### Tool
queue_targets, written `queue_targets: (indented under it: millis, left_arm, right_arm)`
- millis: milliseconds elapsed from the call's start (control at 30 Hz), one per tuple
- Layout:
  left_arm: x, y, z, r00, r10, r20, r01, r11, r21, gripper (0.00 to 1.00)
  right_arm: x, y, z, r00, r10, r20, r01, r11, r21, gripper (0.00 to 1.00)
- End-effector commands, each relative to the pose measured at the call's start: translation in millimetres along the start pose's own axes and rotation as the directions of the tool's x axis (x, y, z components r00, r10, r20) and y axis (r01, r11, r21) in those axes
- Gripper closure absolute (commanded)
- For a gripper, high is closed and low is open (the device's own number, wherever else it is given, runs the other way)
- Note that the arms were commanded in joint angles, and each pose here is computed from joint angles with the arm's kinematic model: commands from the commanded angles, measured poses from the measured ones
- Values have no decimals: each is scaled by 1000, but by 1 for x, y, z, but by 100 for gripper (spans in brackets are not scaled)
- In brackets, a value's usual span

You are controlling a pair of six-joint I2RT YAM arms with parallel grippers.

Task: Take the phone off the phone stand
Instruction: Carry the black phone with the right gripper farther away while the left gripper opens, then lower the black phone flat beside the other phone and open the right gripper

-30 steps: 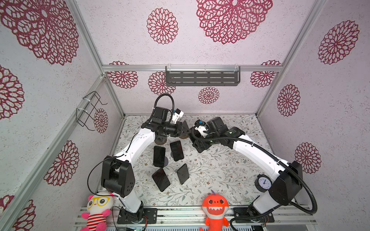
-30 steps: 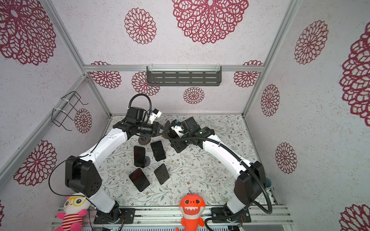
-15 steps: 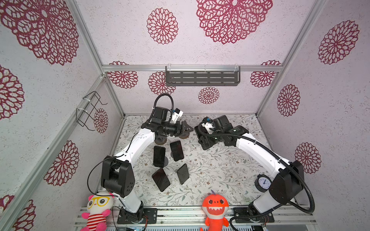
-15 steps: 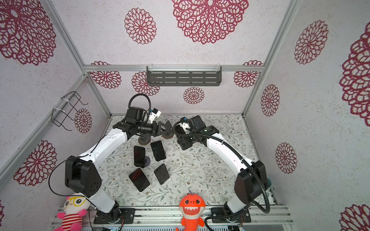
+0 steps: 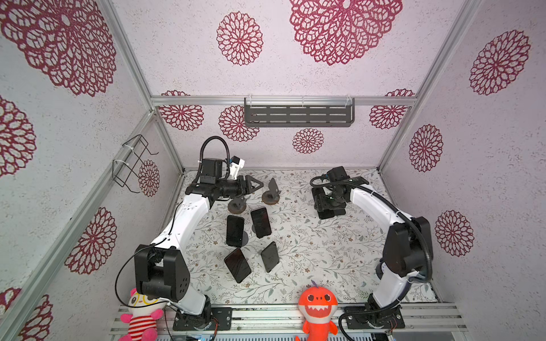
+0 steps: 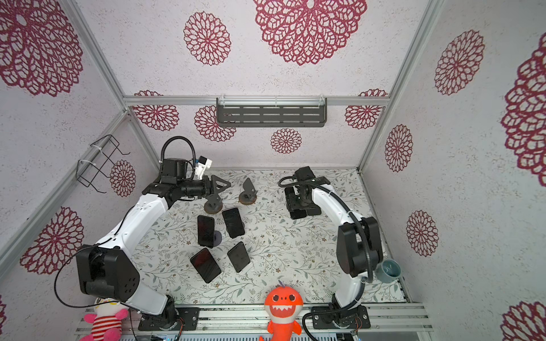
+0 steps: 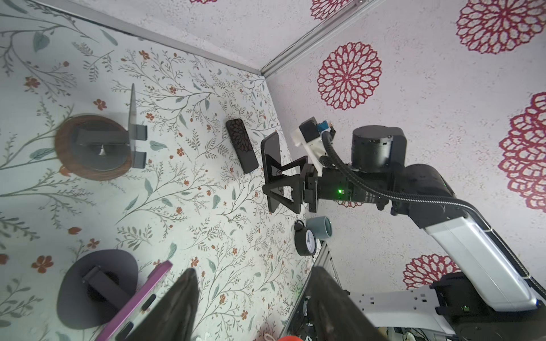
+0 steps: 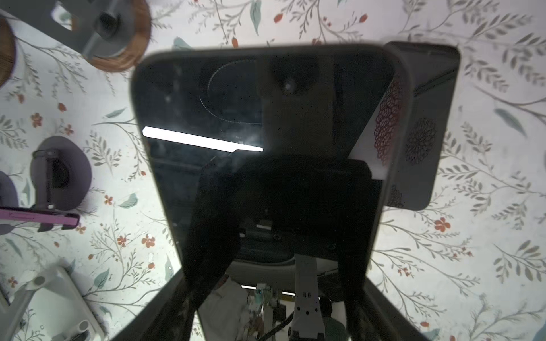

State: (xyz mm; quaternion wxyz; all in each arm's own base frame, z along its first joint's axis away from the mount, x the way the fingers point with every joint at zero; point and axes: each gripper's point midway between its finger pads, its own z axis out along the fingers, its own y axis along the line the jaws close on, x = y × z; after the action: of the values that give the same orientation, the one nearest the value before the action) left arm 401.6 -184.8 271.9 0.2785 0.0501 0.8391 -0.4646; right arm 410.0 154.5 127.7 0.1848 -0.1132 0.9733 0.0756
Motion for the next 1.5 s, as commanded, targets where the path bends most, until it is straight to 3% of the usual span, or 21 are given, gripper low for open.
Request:
queue_targets:
  millis: [0, 667, 1000, 1467]
  left_arm:
    - [-6, 9, -7, 1000, 12, 17, -11, 1000, -25, 36]
    - [-10, 16, -12, 1000, -17, 23, 17, 1000, 0, 36]
    - [-13, 21, -15, 999, -27, 32, 27, 1000, -3, 36]
    - [-19, 26, -23, 998, -5, 63, 8, 999, -41, 36]
  right_arm:
    - [-18, -10, 5, 1000, 23, 15, -23, 1000, 21, 55]
    - [-34, -43, 81, 997, 43, -62, -39, 998, 50, 48]
    - [-33, -47, 95, 995, 51, -82, -46, 997, 65, 31]
    - [-38, -50, 93, 996, 42, -77, -36, 996, 79, 19]
